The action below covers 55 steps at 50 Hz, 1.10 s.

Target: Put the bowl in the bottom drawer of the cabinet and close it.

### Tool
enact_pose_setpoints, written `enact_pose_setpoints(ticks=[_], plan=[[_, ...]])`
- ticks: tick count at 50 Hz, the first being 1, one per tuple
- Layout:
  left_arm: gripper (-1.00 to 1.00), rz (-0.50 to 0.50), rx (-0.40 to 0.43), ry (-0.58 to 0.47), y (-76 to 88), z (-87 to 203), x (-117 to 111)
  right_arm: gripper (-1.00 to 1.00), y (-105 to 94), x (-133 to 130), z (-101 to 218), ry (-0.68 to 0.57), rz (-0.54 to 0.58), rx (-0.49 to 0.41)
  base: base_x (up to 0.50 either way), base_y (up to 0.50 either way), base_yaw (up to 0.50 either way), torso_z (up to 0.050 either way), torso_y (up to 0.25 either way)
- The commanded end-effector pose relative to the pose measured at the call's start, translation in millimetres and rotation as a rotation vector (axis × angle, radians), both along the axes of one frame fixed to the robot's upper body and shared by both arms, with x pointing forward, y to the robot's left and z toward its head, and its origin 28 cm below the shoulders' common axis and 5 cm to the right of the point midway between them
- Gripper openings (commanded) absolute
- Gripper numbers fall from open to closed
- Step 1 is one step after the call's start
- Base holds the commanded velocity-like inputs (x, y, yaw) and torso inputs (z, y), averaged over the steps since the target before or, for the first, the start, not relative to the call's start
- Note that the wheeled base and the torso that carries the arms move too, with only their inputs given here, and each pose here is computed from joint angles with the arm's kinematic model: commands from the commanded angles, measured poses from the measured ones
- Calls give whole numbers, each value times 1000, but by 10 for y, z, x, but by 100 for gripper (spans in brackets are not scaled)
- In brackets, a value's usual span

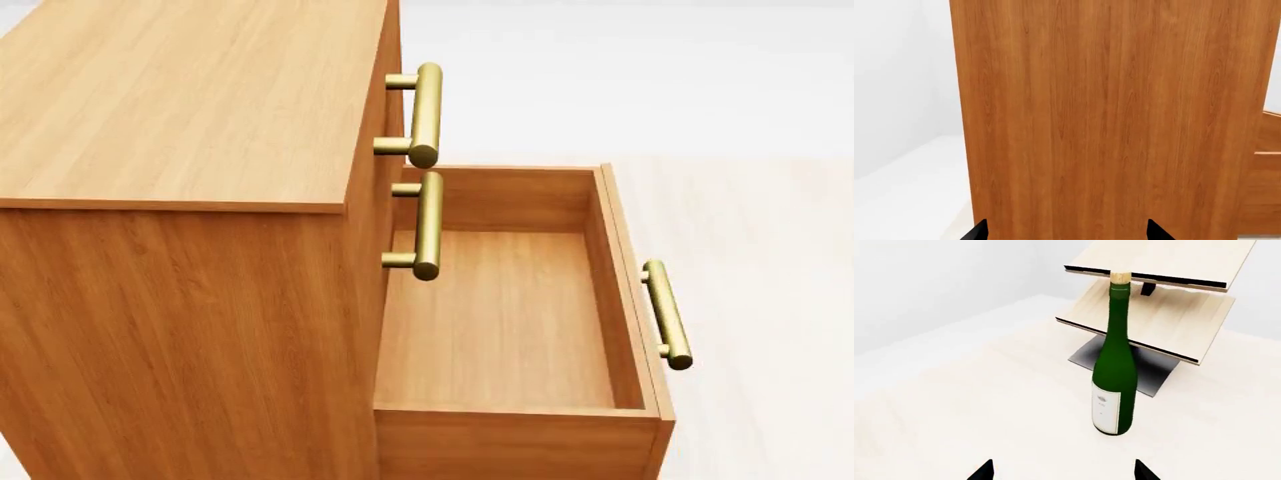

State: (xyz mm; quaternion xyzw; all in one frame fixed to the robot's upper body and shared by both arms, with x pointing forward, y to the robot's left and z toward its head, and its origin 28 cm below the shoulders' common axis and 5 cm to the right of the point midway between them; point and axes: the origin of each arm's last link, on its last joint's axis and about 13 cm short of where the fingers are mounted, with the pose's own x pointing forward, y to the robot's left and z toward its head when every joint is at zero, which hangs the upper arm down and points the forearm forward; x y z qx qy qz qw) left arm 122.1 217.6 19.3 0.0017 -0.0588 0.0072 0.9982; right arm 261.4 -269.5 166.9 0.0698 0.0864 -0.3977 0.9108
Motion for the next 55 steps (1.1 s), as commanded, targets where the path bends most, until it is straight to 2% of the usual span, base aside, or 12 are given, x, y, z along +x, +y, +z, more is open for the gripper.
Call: enact_pose_setpoints(ticks=[1, 3, 9, 10, 22, 38, 48, 50, 55], plan=[[100, 1, 2, 0, 1, -4, 2, 100, -100, -39, -150, 38, -49, 90, 0, 0, 0, 0, 0], [100, 1, 2, -1, 2, -12, 4, 100, -106, -43, -172, 48, -49, 129, 0, 0, 0, 0, 0], [100, 1, 3, -1, 3, -16, 7, 100, -142, -50, -229, 63, -89, 144, 0, 0, 0, 0, 0], [100, 1, 4, -1, 4, -16, 6, 100, -148, -53, -243, 69, -103, 175, 0, 0, 0, 0, 0], [100, 2, 3, -1, 6, -15, 6, 100, -199, -66, -347, 108, -154, 246, 0, 0, 0, 0, 0], [100, 1, 3, -2, 7, -18, 1, 100, -310, -139, -479, 166, -317, 248, 0, 0, 0, 0, 0], [100, 2, 4, -3, 4, -11, -10, 100, -326, -155, -555, 188, -329, 285, 0, 0, 0, 0, 0], [100, 2, 4, -3, 5, -12, -10, 100, -323, -150, -574, 186, -321, 319, 0, 0, 0, 0, 0], [100, 2, 5, -3, 6, -13, -7, 100, -303, -143, -577, 193, -295, 328, 0, 0, 0, 0, 0]])
